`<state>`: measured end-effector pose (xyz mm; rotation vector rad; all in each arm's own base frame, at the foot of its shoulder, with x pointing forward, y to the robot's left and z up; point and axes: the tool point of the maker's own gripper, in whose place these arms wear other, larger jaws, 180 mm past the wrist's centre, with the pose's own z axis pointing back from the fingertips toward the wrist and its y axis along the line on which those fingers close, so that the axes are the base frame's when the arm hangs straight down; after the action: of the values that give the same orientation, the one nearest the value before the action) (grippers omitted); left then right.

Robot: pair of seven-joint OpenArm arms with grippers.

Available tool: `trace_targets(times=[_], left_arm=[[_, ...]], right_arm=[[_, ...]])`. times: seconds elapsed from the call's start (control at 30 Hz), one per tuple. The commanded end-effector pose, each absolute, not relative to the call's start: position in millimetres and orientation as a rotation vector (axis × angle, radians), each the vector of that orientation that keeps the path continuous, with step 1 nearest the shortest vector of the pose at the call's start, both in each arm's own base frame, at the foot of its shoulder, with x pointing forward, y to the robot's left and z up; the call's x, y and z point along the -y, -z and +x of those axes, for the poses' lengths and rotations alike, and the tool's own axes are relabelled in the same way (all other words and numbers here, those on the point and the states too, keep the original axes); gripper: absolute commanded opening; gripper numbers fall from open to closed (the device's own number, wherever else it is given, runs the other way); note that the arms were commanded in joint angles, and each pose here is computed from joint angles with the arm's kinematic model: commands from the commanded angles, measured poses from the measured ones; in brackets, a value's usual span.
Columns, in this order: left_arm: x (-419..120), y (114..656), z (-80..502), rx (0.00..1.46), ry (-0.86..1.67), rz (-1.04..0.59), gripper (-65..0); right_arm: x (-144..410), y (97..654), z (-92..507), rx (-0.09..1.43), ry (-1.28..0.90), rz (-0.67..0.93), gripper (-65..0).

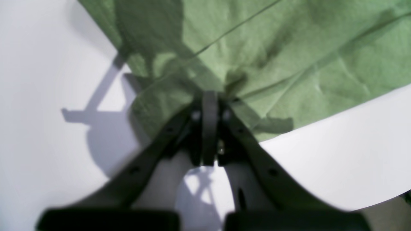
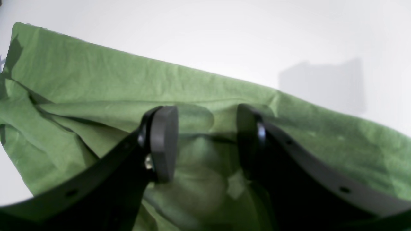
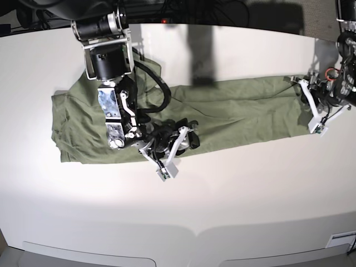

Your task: Fold the T-shirt properly

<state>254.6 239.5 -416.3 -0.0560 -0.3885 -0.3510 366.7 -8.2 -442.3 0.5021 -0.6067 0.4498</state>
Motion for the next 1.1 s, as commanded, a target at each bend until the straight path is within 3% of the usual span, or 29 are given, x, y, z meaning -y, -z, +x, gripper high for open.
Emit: trace_targets(times=[0.0, 0.3, 0.43, 0.57, 0.67, 0.9, 0.97, 1.07], left_arm=[[-244, 404, 267, 0.439, 0.359, -0.04, -65.0], [-244, 401, 271, 0.467, 0.36, -0.041, -65.0], [-262, 404, 269, 0.434, 0.387, 0.068, -65.0], [-270, 406, 264, 0.393, 0.389, 0.105, -38.2], [-262, 411, 253, 0.337, 0.37, 0.045, -32.2], [-244, 410, 250, 0.342, 0.351, -0.061, -33.8], [-244, 410, 251, 0.343, 0.351, -0.062, -40.6], [-243, 410, 252, 0.35, 0.35, -0.064, -57.8]], right_arm=[[16, 442, 371, 0.59, -0.459, 0.46, -34.9], [16, 442, 371, 0.589, -0.459, 0.459, -34.9], [16, 442, 371, 0.589, -0.459, 0.459, -34.9], [17, 442, 371, 0.586, -0.46, 0.458, -34.9], [17, 443, 371, 0.586, -0.46, 0.458, -34.9], [17, 443, 371, 0.585, -0.46, 0.458, -34.9], [17, 443, 370, 0.582, -0.46, 0.457, -34.9], [17, 443, 370, 0.578, -0.461, 0.456, -34.9]])
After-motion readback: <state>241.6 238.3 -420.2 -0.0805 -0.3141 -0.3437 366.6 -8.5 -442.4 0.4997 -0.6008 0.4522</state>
